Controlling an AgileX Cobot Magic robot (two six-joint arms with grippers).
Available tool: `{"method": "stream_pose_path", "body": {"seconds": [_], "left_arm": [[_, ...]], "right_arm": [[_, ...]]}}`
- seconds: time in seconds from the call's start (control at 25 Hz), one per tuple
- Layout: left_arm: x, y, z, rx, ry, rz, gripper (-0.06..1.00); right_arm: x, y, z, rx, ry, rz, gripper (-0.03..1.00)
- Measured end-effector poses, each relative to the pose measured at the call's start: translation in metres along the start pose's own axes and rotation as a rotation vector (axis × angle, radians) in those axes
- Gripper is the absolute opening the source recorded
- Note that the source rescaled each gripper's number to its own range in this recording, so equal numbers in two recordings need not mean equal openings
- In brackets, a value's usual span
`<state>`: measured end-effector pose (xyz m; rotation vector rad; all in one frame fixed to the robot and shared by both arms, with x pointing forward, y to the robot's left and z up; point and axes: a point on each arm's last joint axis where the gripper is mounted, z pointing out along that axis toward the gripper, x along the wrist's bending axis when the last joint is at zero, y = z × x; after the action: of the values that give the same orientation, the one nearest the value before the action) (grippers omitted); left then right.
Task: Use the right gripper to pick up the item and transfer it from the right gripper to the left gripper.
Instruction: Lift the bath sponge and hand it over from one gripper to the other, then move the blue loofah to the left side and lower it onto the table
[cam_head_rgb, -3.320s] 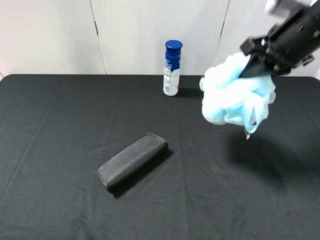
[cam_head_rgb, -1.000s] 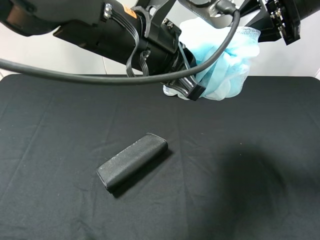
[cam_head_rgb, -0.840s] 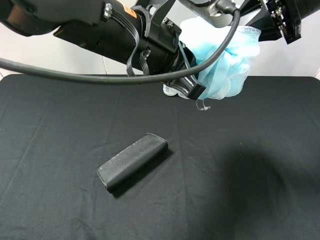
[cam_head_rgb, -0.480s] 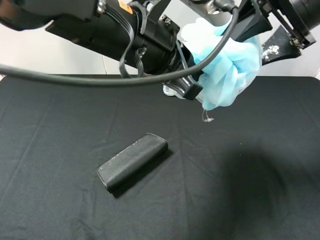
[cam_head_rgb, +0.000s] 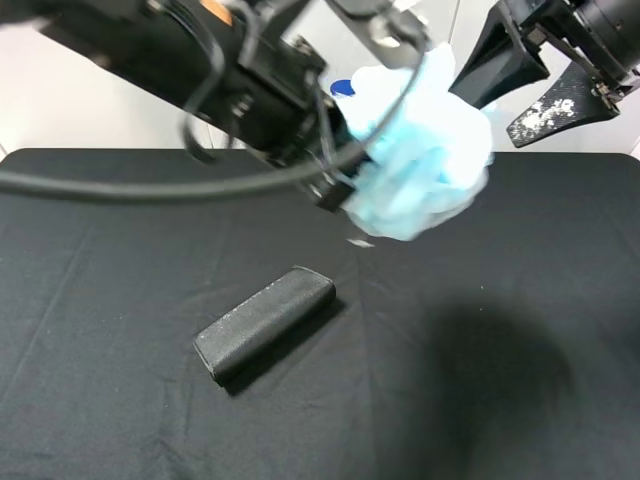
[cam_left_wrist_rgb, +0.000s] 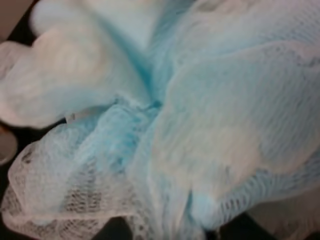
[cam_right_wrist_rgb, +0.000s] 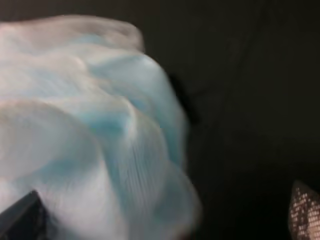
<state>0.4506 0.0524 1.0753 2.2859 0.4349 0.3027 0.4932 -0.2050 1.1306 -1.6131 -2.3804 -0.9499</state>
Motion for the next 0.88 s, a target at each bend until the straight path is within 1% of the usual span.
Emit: {"method": "stream_pose_path", "body": {"seconds": [0.2, 0.32, 0.48, 0.52, 0.6, 0.68, 0.88], "left_arm": [[0.023, -0.01, -0.033, 0.037, 0.029, -0.058, 0.01], [0.035, -0.014, -0.058, 0.029, 0.079, -0.08, 0.01], [0.045, -0.02, -0.085, 0.032, 0.14, -0.087, 0.01], [0.046, -0.022, -0.094, 0.029, 0.155, -0.091, 0.01], [0.049, -0.025, -0.107, 0.032, 0.182, -0.097, 0.01], [0.051, -0.03, -0.122, 0.044, 0.206, -0.104, 0.01], [0.05, -0.042, -0.149, 0.083, 0.242, -0.129, 0.01]], "right_arm": [[-0.004, -0.002, -0.002, 0.011, -0.06, -0.023, 1.0], [-0.002, -0.006, -0.011, -0.004, -0.096, -0.044, 1.0], [0.003, -0.015, -0.03, -0.045, -0.163, -0.055, 1.0], [0.003, -0.015, -0.03, -0.045, -0.163, -0.055, 1.0], [0.006, -0.02, -0.04, -0.07, -0.202, -0.06, 1.0], [0.012, -0.035, -0.055, -0.109, -0.244, -0.066, 1.0], [0.018, -0.075, -0.063, -0.132, -0.27, -0.033, 1.0]]}}
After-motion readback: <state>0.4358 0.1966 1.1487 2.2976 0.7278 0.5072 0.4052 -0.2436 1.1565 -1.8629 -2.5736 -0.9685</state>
